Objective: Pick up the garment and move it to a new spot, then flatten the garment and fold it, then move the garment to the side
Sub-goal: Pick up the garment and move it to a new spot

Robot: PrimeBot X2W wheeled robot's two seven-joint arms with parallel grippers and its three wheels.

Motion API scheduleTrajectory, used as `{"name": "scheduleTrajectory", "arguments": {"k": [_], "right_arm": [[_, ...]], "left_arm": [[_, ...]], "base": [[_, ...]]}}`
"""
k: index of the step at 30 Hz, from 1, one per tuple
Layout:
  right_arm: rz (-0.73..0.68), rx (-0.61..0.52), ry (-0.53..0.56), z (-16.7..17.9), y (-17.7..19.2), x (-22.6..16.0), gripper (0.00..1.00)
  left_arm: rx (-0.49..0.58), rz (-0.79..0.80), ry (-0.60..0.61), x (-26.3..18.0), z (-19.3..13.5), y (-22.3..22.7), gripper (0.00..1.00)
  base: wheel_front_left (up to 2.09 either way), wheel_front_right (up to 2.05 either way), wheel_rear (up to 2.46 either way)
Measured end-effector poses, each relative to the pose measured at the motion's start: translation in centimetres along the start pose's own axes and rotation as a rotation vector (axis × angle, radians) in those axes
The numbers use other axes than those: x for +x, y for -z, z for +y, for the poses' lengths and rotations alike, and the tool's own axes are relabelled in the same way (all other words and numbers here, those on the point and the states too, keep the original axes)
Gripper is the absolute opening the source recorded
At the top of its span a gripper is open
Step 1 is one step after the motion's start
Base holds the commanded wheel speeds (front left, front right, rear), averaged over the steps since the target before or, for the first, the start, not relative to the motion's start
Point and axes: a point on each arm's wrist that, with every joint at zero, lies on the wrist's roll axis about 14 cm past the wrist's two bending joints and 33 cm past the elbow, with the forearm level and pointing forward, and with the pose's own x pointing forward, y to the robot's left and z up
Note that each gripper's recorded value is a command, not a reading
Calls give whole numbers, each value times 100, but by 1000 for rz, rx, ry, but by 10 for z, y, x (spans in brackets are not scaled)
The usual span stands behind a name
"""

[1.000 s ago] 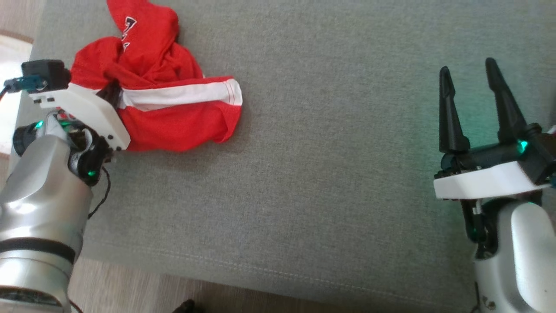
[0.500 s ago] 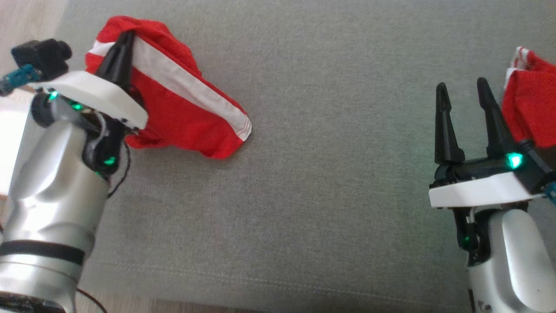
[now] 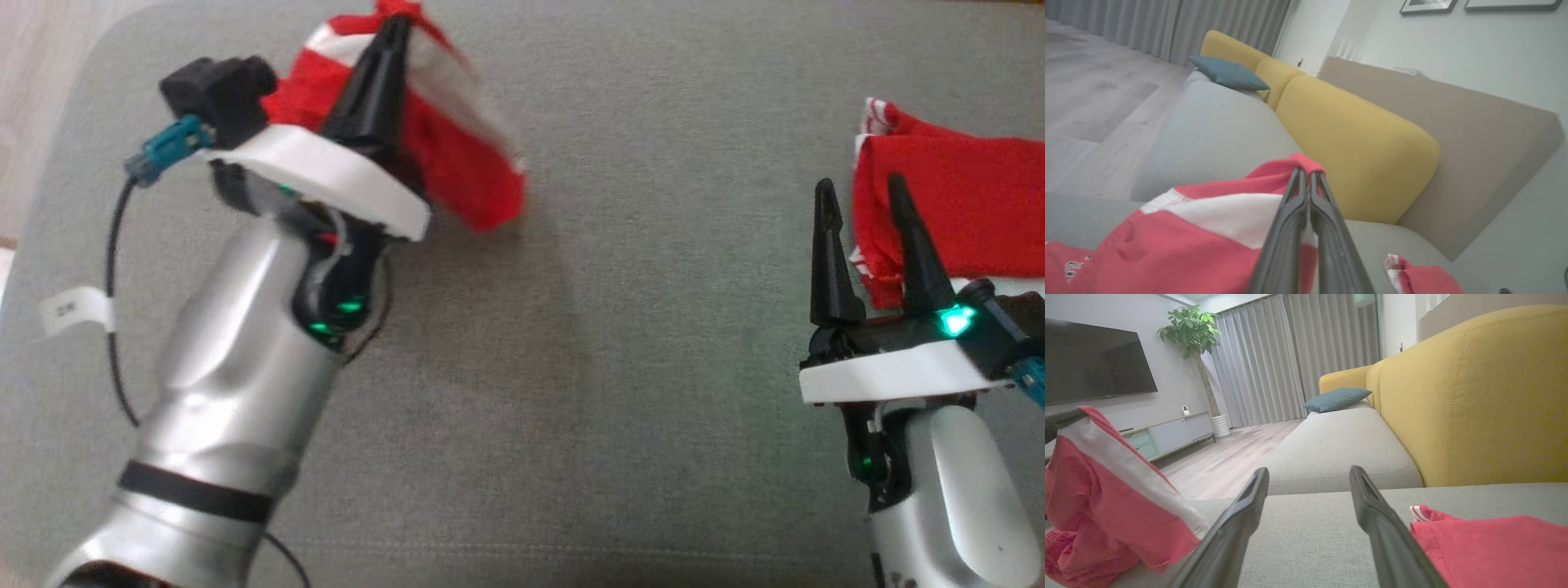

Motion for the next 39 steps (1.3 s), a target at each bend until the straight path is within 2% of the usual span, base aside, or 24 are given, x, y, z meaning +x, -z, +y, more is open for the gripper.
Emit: {"name": "scheduleTrajectory", "arguments": {"k": [5, 10, 14, 17, 19, 23, 27, 33, 34, 35, 36, 39], "right_arm": [[-21, 1, 28, -9, -8, -8, 100], [-36, -7, 67, -21, -13, -14, 100], [-35, -9, 85, -28, -12, -16, 100], [-30, -8, 92, -31, -8, -16, 100], [-24, -6, 95, -32, -5, -14, 100], [-20, -3, 92, -33, -2, -9, 100], [-2, 1, 84, -30, 6, -6, 100], [6, 7, 63, -23, 9, -3, 100], [7, 8, 59, -21, 10, -2, 100], [9, 9, 56, -20, 10, -2, 100], [13, 10, 52, -19, 11, -1, 100], [21, 6, 40, -14, 13, -1, 100]], "left_arm": [[-91, -47, 94, 11, -53, -8, 0], [-199, -115, 165, 13, -91, -25, 0], [-299, -139, 153, 13, -99, -29, 0], [-352, -51, 72, 6, -85, 7, 0], [-328, 39, 9, -4, -69, 45, 0], [-191, 169, -88, -26, -35, 99, 0], [-78, 196, -123, -33, -11, 110, 0], [21, 223, -98, -41, -4, 116, 0], [30, 224, -93, -42, -5, 116, 39], [40, 223, -89, -43, -5, 115, 96], [50, 222, -85, -43, -6, 114, 100], [60, 200, -72, -43, -8, 106, 100]], "base": [[0, 0, 0], [0, 0, 0], [0, 0, 0], [0, 0, 0], [0, 0, 0], [0, 0, 0], [0, 0, 0], [0, 0, 0], [0, 0, 0], [0, 0, 0], [0, 0, 0], [0, 0, 0]]}}
